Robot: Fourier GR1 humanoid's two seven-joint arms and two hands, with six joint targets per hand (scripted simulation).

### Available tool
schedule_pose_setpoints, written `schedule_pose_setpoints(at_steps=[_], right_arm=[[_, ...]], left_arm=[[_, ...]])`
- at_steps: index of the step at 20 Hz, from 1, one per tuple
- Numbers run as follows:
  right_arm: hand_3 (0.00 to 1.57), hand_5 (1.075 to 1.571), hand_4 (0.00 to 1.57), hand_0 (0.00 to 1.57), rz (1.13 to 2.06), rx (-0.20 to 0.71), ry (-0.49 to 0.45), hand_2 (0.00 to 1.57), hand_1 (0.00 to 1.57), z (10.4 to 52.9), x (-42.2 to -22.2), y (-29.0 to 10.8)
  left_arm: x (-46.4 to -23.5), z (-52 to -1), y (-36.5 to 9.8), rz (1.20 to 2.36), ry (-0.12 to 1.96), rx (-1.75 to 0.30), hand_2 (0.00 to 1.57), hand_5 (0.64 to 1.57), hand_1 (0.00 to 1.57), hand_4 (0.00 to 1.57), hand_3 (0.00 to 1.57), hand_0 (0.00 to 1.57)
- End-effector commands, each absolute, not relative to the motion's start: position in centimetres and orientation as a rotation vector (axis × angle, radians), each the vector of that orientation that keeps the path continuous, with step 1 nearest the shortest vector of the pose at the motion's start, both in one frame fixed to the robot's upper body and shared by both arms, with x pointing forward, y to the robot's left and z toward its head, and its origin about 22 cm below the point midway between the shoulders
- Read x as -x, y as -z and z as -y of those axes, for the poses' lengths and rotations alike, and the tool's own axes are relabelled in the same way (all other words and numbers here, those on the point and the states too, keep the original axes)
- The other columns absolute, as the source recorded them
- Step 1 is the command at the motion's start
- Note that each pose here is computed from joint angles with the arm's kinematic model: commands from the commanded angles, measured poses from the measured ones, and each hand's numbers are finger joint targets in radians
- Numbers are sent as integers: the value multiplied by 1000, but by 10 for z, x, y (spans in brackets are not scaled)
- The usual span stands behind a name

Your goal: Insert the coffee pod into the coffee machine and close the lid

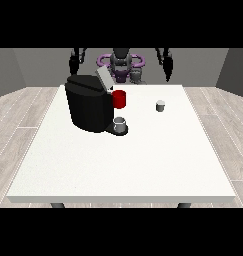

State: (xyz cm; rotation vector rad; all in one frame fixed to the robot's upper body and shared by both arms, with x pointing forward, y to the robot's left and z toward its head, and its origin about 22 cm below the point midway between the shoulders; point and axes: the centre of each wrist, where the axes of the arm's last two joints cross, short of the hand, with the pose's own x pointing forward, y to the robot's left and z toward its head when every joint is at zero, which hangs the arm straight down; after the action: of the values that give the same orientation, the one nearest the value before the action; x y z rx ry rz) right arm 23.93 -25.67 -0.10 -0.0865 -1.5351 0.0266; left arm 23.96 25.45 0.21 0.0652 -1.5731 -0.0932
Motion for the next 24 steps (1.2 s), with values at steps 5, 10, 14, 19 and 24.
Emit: schedule_pose_setpoints(at_steps=[5, 10, 14, 19, 24], right_arm=[[0, 1571, 0, 0, 1526, 97, -28, 0, 0, 271, -242, 6], [0, 1571, 0, 0, 1575, 299, -39, 0, 0, 263, -240, 14], [0, 1571, 0, 0, 1626, 282, -76, 0, 0, 246, -255, -12], [0, 1571, 0, 0, 1660, 244, -96, 0, 0, 222, -260, -10], [0, 1571, 0, 0, 1708, 158, -74, 0, 0, 204, -278, -26]], left_arm=[[-232, -293, -12, 1609, 398, -84, 0, 1571, 0, 0, 0, 0], [-237, -299, -16, 1640, 582, -166, 0, 1571, 0, 0, 0, 0], [-261, -333, -31, 1575, 644, -280, 0, 1571, 0, 0, 0, 0], [-292, -349, -49, 1515, 677, -353, 0, 1571, 0, 0, 0, 0], [-316, -339, -62, 1440, 769, -437, 0, 1571, 0, 0, 0, 0]])
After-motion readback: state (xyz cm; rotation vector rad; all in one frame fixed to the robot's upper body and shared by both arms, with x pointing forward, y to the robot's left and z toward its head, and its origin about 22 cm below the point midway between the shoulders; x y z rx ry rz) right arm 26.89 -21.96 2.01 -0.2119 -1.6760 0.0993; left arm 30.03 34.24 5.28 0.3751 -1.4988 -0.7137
